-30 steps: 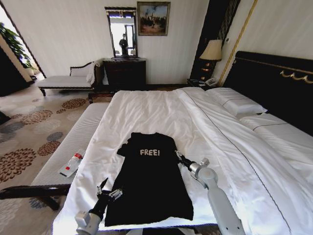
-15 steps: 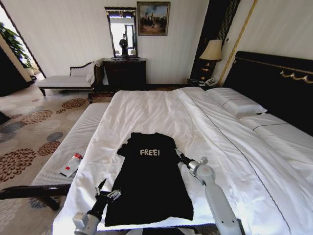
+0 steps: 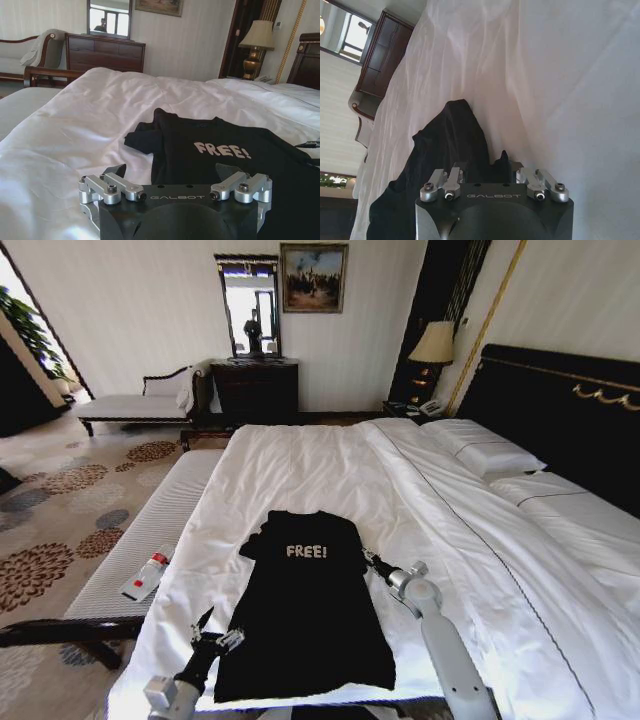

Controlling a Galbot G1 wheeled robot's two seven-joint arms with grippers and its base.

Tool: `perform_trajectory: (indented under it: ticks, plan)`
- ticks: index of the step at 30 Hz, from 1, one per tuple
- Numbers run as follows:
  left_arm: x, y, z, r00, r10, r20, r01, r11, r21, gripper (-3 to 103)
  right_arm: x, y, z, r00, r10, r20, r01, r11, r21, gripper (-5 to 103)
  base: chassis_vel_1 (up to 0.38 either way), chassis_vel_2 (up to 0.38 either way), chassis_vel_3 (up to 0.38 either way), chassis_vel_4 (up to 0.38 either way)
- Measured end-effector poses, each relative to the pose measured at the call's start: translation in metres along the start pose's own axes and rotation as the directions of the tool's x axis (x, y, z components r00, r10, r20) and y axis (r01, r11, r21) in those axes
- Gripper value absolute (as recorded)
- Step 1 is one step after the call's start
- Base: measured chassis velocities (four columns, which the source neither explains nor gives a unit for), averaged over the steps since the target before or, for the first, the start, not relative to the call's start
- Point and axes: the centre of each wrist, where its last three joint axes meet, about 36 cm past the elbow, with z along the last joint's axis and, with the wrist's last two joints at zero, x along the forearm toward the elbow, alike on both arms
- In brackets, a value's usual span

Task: Fold the clothes on the bed.

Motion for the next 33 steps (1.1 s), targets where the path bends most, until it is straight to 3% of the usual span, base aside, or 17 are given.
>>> perform_trajectory:
  ticks: [3, 10, 12, 13, 20, 28, 32, 33]
  plan:
    - [0.0, 0.001, -0.001, 1.0, -0.002, 0.002, 0.002, 1.0, 0.001, 100, -0.002, -0.001, -0.002, 1.0, 0.001, 0.003, -0.001, 1.0, 0.003, 38, 0.0, 0.0, 0.0, 0.0]
    - [0.003, 0.002, 0.0, 1.0, -0.007, -0.001, 0.007, 1.0, 0.004, 100, -0.006, -0.004, -0.005, 1.0, 0.005, 0.008, -0.005, 1.0, 0.011, 6, 0.0, 0.0, 0.0, 0.0]
    - [0.003, 0.002, 0.0, 1.0, -0.008, -0.001, 0.008, 1.0, 0.006, 100, -0.006, -0.004, -0.005, 1.0, 0.006, 0.008, -0.006, 1.0, 0.013, 6, 0.0, 0.0, 0.0, 0.0]
    - [0.003, 0.002, 0.0, 1.0, -0.008, 0.0, 0.008, 1.0, 0.007, 100, -0.007, -0.004, -0.005, 1.0, 0.007, 0.008, -0.007, 1.0, 0.015, 1, 0.0, 0.0, 0.0, 0.0]
    - [0.002, 0.002, 0.001, 1.0, -0.011, 0.0, 0.011, 1.0, 0.01, 100, -0.007, -0.005, -0.004, 1.0, 0.015, 0.015, -0.016, 0.998, 0.06, 0, 0.0, 0.0, 0.0, 0.0]
    - [0.003, 0.002, 0.002, 1.0, -0.015, 0.002, 0.015, 1.0, 0.014, 100, -0.008, 0.001, -0.012, 0.992, -0.035, 0.122, 0.008, 0.977, 0.215, 0, 0.0, 0.0, 0.0, 0.0]
    - [0.005, 0.004, 0.0, 1.0, -0.021, 0.009, 0.021, 1.0, 0.012, 100, -0.011, 0.004, -0.025, 0.983, -0.082, 0.166, 0.021, 0.94, 0.341, 0, 0.0, 0.0, 0.0, 0.0]
    - [0.005, 0.004, 0.0, 1.0, -0.021, 0.009, 0.021, 1.0, 0.012, 100, -0.011, 0.004, -0.025, 0.983, -0.082, 0.166, 0.021, 0.94, 0.341, 0, 0.0, 0.0, 0.0, 0.0]
